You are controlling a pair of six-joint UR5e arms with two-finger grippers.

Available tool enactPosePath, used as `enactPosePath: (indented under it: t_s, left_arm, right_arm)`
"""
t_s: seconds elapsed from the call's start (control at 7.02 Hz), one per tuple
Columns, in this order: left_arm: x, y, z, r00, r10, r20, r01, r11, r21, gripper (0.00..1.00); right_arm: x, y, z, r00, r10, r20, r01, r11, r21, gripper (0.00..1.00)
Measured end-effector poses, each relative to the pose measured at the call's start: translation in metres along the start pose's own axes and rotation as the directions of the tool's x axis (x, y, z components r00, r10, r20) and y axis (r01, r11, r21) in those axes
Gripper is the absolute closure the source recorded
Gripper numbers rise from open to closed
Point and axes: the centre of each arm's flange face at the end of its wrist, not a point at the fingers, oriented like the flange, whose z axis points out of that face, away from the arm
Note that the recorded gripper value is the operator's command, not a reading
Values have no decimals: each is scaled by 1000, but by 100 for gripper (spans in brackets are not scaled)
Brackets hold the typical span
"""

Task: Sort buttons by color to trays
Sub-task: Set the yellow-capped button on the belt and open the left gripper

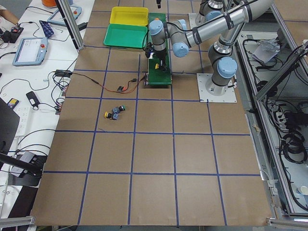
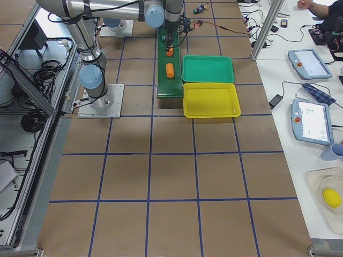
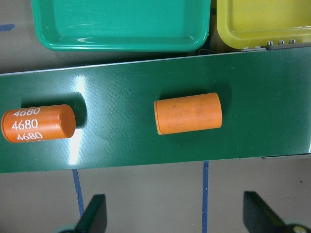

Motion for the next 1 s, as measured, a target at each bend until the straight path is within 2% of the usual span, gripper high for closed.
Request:
enactPosePath:
  t_s: [0.28,0.57,0.71,1.0]
  left_arm:
    - [-1,-3,-5,1000,11,3,-11,1000,14,0]
    - [-14,-21,-55,998,62,31,-64,995,72,0]
    - [-39,-40,-85,994,97,49,-102,991,88,0]
    - [-113,-94,-102,991,114,65,-120,988,101,0]
  right_arm:
    - [-1,0,0,1000,-2,0,2,1000,0,0]
    - [-1,0,0,1000,-2,0,2,1000,0,0]
    - [-1,0,1,1000,-2,-1,2,1000,-3,0]
    - [-1,-2,3,1000,-2,-6,2,1000,-8,0]
